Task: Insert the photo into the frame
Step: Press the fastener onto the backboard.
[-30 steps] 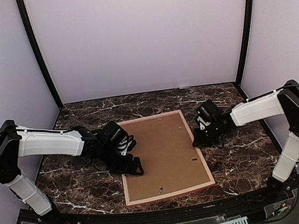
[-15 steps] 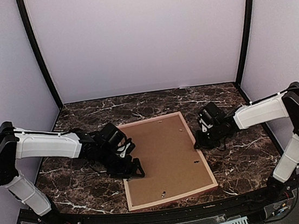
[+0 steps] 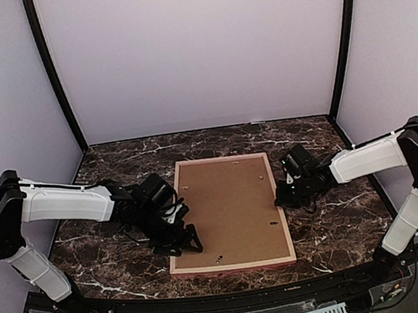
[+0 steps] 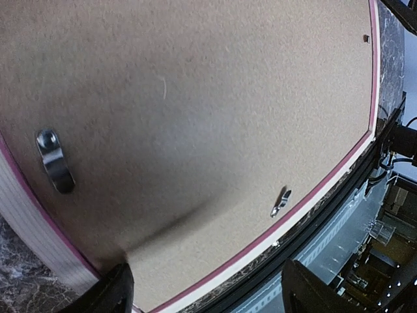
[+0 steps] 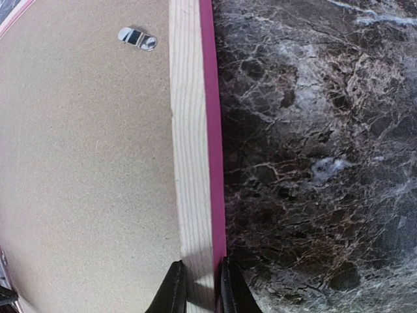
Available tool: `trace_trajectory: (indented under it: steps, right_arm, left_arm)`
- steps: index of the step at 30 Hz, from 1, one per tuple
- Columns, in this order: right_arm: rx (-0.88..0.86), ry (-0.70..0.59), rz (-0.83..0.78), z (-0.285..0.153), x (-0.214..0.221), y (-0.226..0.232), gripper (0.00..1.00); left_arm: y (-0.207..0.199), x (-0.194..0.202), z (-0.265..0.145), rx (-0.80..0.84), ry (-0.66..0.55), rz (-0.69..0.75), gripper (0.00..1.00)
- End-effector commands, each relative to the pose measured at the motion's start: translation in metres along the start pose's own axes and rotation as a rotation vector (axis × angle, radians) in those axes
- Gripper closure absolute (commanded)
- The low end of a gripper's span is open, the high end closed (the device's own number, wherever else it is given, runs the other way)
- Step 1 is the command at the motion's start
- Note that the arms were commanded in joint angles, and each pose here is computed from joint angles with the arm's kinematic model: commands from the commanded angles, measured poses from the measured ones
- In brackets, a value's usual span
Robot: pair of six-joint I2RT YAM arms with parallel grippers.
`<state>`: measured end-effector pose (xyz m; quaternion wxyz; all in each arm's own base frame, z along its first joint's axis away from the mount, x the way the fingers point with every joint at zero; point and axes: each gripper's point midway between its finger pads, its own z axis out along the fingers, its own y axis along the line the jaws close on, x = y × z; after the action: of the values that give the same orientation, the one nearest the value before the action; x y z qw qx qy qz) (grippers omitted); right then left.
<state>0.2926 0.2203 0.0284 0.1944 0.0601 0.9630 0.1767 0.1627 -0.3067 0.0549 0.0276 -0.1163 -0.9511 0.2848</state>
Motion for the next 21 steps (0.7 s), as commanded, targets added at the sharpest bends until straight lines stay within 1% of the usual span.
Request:
trace_trajectory:
  steps: [1, 6, 11, 12, 13, 16, 21]
  right_arm:
    - [-0.002, -0.025, 0.064, 0.002, -0.005, -0.001, 0.91]
    - [-0.016, -0.024, 0.033, -0.001, -0.007, 0.004, 0.91]
    - [-0.032, 0.011, -0.047, 0.000, -0.005, 0.011, 0.88]
    - [-0.030, 0.018, -0.062, 0.000, -0.005, 0.011, 0.88]
    - [-0.028, 0.028, -0.075, 0.001, -0.004, 0.012, 0.87]
    - [-0.038, 0.047, -0.101, 0.002, -0.003, 0.016, 0.85]
    - [-0.056, 0.068, -0.118, 0.006, -0.001, 0.020, 0.82]
  left_arm:
    - [-0.009, 0.000, -0.013, 0.005, -0.010, 0.019, 0.19]
    - [-0.017, -0.023, -0.033, -0.048, -0.117, 0.101, 0.19]
    - [0.001, -0.054, -0.058, -0.245, -0.228, 0.220, 0.18]
    - [0.007, -0.056, -0.057, -0.276, -0.222, 0.229, 0.18]
    - [0.010, -0.063, -0.062, -0.307, -0.241, 0.251, 0.17]
    - [0.023, -0.072, -0.061, -0.366, -0.228, 0.279, 0.17]
    - [0.040, -0.083, -0.053, -0.413, -0.205, 0.287, 0.17]
